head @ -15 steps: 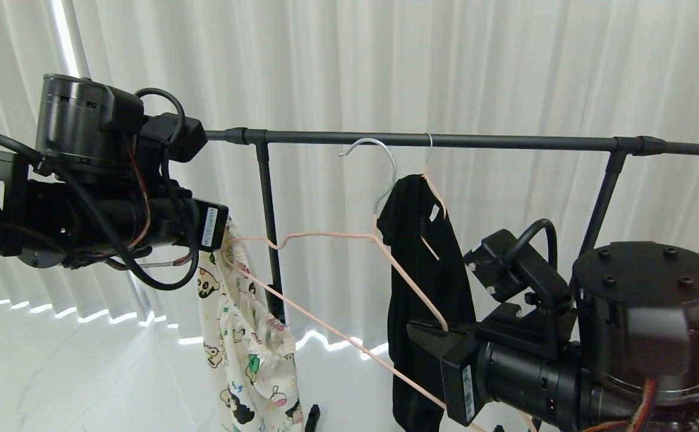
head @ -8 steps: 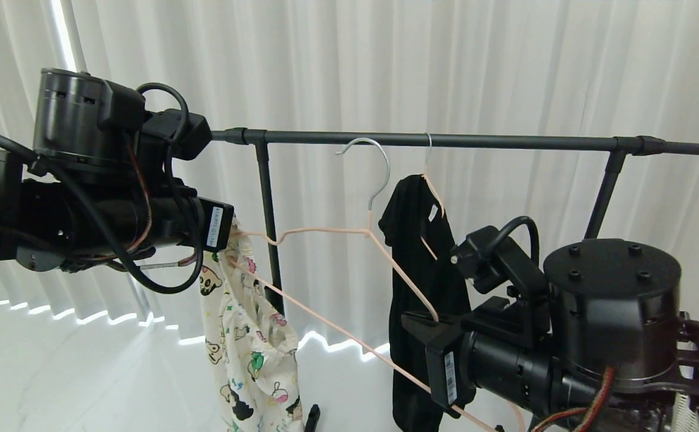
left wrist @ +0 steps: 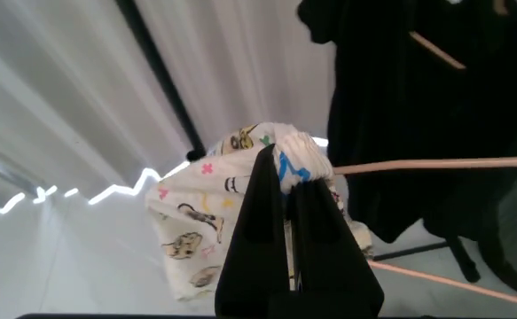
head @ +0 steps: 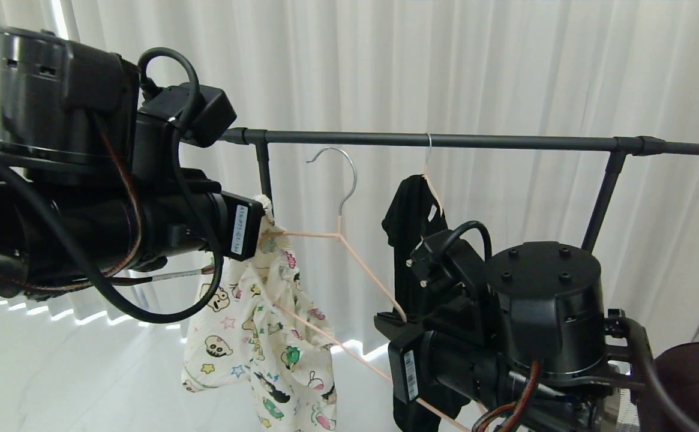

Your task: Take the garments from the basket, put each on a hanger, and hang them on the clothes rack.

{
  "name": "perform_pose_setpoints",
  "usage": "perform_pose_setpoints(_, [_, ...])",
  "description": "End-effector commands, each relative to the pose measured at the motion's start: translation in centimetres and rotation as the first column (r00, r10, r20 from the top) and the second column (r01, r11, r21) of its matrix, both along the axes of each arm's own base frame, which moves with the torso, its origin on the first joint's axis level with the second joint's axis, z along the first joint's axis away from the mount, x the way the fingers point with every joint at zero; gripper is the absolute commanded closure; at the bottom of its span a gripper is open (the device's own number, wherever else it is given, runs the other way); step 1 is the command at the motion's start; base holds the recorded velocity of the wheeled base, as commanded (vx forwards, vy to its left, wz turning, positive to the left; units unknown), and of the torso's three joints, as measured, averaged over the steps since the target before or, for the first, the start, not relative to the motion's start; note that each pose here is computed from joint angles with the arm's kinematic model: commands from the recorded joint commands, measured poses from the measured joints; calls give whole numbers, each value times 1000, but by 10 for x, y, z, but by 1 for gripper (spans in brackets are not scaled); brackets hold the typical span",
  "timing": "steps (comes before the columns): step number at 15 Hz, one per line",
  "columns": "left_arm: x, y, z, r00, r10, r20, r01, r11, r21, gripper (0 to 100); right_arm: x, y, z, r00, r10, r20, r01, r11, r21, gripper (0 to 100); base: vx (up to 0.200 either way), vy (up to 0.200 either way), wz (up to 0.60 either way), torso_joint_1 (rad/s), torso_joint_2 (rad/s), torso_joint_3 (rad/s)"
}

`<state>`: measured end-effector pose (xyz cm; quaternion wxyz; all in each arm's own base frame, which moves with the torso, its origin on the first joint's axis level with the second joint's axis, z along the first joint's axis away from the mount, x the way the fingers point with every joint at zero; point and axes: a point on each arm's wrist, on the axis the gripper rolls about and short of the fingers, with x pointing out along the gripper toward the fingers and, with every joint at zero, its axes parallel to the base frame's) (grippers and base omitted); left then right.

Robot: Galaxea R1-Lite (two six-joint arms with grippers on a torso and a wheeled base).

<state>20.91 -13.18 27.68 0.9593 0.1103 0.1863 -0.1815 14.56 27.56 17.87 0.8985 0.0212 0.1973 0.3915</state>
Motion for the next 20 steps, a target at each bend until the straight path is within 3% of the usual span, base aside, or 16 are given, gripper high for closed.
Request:
perform_pose_setpoints(1, [-10,-8,10,998,-49,33,50,999,-22,100,-1,5,-5,1000,10,-3,-10,1000,-7,100,0,0,0,0,0,0])
perform_pose_setpoints(9, [-27,-29,14,986,-158,44,159,987,-31,100,-3,15,-8,1000,-15,19,15,1000,12,100,0,0,0,0,0,0])
perform_pose_setpoints(13, [-28,-28,15,987,-154,48,156,987,-33,100,-5,17,-6,999,-25,36,24,999,31,100,0,0,0,0,0,0])
perform_pose_setpoints(14, [-28,-28,15,987,-152,48,154,987,-34,0,-5,17,-6,999,-34,39,32,999,32,100,0,0,0,0,0,0])
perform_pose_setpoints(20, [-23,-17,19,996,-40,76,41,999,-20,0,3,14,0,986,-141,87,134,988,81,100,0,0,0,0,0,0])
